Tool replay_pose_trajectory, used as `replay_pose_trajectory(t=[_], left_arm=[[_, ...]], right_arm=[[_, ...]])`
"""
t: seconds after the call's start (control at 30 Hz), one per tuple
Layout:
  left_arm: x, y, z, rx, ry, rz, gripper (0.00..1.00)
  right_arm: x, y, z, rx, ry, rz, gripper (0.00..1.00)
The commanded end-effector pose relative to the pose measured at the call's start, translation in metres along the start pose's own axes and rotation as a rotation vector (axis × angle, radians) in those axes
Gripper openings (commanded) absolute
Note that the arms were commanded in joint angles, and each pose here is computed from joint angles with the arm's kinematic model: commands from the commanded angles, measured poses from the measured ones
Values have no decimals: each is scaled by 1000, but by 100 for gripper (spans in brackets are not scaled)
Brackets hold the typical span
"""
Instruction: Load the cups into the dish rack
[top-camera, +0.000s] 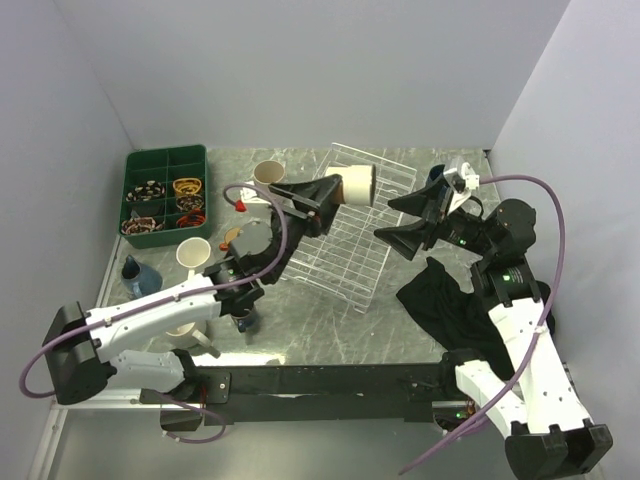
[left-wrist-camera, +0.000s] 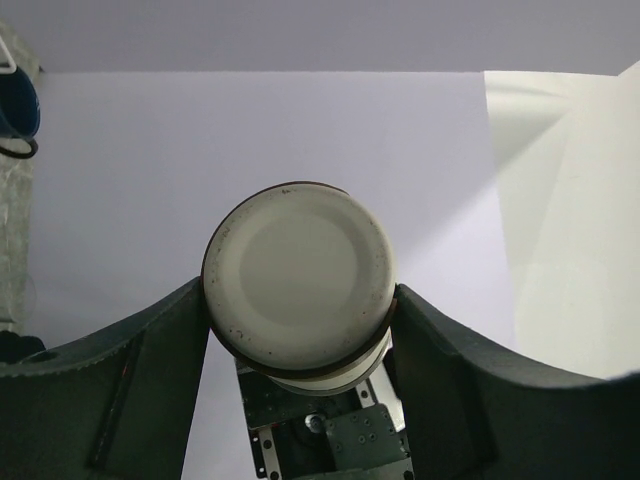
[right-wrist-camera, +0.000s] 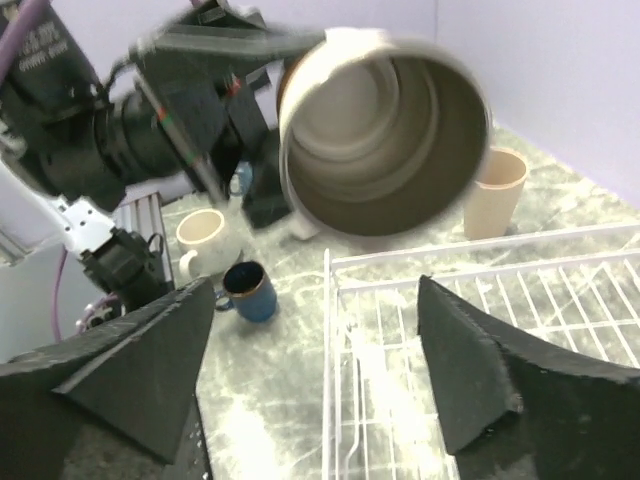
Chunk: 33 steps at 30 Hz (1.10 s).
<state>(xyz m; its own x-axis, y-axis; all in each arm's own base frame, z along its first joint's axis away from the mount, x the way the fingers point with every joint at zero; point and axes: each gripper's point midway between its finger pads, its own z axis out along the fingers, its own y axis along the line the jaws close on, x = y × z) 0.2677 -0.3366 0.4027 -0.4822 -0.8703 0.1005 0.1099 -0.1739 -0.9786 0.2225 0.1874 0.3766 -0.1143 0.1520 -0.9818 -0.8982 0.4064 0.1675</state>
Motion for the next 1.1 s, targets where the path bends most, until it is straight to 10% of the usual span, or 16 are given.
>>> replay_pose_trajectory(t=[0.0, 0.63, 1.07], left_arm=[[-21, -37, -6, 100, -36, 29, 15], [-74, 65, 111, -294, 227, 1324, 10], [-104, 163, 215, -441, 210, 1671, 10]], right_arm=[[-12, 10, -15, -4, 7, -87, 99], [104, -66, -88, 276, 198, -122, 100], [112, -79, -96, 316, 231, -86, 100]])
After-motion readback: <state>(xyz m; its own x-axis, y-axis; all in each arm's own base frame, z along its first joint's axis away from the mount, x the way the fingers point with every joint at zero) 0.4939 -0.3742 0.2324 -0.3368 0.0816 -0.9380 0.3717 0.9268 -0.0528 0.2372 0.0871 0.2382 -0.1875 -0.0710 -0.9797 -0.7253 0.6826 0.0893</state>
